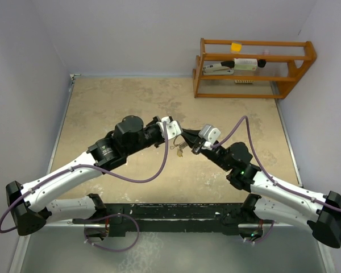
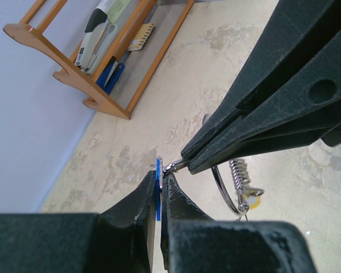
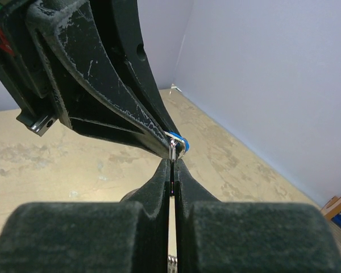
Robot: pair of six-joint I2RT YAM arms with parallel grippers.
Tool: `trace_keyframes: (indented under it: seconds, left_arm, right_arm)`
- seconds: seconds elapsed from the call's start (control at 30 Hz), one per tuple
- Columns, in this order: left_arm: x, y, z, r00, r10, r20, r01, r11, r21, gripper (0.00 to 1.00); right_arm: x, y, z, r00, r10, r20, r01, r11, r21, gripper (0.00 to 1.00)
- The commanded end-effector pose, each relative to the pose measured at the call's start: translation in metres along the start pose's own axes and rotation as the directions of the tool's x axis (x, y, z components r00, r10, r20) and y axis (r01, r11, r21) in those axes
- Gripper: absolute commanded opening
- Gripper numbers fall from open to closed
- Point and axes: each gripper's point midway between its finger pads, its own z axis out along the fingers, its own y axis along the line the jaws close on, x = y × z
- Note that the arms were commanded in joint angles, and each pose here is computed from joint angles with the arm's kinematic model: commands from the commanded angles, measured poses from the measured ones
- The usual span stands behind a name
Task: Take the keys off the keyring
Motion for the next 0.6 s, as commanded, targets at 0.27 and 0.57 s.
trace_keyframes:
  seconds: [0.27, 0.57]
  left_arm:
    - [-0.013, -0.049, 0.006, 0.995, -0.074, 0.067, 0.055, 0.966, 0.253, 0.15]
    - [0.01, -0.006, -0.005, 0.994, -0.1, -0.03, 0.1, 0.995, -0.017, 0.49]
  right_arm:
    - [-0.07, -0.016, 0.003, 0.967, -0.01, 0.253, -0.007, 0.998, 0.064, 0.0]
    - [-0.081, -0.022, -0.004, 0.966, -0.044, 0.254, 0.024, 0.996, 0.082, 0.0]
